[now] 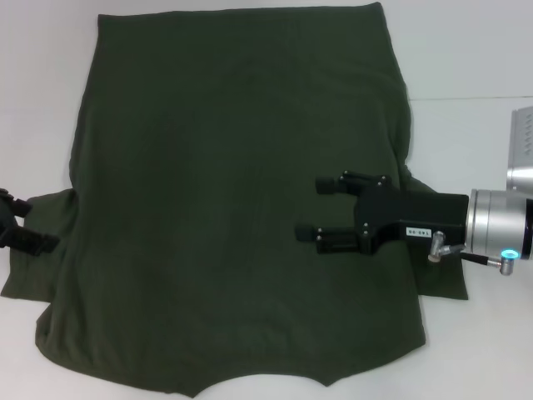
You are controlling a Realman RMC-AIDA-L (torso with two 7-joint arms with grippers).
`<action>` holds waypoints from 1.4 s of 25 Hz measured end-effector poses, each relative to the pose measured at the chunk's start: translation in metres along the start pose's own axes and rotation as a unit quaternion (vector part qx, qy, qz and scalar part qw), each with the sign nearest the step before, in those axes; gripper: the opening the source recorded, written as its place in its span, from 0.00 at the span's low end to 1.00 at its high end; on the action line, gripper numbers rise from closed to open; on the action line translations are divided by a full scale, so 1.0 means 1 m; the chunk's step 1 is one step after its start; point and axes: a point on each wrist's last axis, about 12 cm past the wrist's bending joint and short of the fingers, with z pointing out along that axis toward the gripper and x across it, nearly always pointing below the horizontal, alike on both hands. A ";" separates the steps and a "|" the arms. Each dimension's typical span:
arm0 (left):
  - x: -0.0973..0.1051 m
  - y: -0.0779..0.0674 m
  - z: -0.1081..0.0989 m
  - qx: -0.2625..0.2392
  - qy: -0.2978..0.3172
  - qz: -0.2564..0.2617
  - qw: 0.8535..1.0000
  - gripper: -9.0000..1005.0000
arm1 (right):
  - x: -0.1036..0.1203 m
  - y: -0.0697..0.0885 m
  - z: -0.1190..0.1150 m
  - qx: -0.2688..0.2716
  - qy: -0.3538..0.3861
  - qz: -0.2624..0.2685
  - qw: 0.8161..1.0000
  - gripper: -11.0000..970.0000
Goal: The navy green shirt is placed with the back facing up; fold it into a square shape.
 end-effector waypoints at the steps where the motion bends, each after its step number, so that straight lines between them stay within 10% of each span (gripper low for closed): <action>1: -0.001 0.000 0.000 0.001 0.002 0.005 1.000 0.83 | -0.001 -0.001 0.000 -0.001 0.000 0.002 1.000 0.97; 14: -0.011 0.005 -0.002 -0.007 0.058 0.135 0.989 0.83 | -0.017 -0.013 -0.004 0.005 0.003 0.040 0.999 0.97; 35: -0.009 0.002 0.021 -0.006 0.102 0.179 0.979 0.82 | -0.018 -0.017 0.001 0.028 0.006 0.051 0.998 0.97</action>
